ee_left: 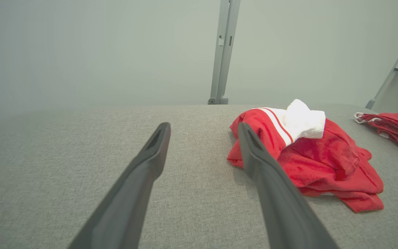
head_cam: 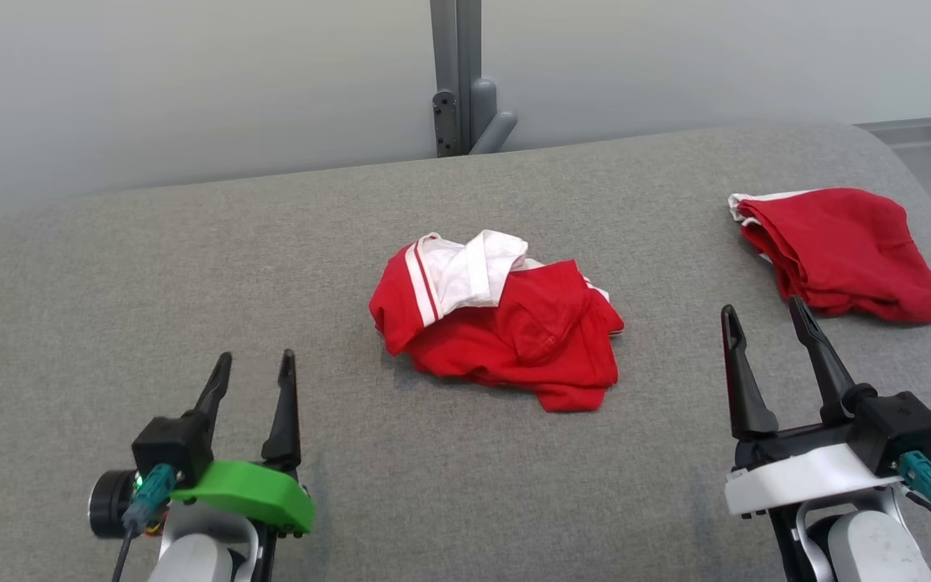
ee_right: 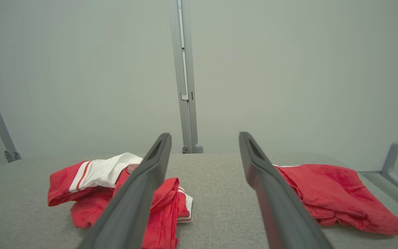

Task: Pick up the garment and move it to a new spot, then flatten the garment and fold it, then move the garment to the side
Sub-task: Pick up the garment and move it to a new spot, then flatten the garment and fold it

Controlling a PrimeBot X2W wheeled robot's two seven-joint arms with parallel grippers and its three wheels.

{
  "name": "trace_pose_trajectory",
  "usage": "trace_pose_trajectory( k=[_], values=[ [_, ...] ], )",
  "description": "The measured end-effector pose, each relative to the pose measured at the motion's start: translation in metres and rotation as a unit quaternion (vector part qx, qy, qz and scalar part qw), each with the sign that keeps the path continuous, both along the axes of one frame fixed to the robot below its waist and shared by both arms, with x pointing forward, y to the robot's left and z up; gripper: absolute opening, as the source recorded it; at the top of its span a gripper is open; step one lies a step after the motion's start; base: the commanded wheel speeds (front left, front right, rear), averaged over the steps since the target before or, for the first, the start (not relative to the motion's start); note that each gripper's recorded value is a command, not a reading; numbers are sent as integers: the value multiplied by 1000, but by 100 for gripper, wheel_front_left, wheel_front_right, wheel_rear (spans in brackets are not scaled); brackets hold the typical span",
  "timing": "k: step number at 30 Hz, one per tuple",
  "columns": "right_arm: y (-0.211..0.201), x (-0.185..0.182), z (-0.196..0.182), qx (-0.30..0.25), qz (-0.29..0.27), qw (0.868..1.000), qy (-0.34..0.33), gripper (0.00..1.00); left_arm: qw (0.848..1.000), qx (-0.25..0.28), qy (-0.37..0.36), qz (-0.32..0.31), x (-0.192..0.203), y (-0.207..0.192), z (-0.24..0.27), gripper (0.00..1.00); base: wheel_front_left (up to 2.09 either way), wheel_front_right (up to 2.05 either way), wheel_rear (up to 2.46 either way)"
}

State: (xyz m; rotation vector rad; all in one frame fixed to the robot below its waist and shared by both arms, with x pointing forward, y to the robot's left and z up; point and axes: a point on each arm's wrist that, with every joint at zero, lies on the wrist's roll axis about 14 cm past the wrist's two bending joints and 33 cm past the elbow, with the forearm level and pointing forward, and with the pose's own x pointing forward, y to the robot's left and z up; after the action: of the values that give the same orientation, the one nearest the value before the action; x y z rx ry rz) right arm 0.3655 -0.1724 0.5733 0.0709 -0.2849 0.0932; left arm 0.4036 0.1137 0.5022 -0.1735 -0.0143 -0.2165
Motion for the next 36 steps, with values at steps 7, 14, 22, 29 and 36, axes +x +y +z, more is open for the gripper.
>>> trace_pose_trajectory(
  k=[7,14,22,29,36],
  values=[
    [7,-6,-3,1,10,1000,4,100,997,-31,-5,66,-29,26,2,100,0,0,0],
    [17,-11,-12,7,26,1000,16,100,995,-24,-10,96,-48,42,1,100,0,0,0],
    [24,-12,-16,18,38,999,24,100,995,-21,-7,101,-52,48,-3,100,0,0,0],
    [24,-12,-20,19,37,999,29,100,995,-13,-5,98,-51,46,-5,100,0,0,0],
    [22,-11,-22,19,35,999,32,100,996,-7,1,86,-50,41,-10,100,0,0,0]
  ],
)
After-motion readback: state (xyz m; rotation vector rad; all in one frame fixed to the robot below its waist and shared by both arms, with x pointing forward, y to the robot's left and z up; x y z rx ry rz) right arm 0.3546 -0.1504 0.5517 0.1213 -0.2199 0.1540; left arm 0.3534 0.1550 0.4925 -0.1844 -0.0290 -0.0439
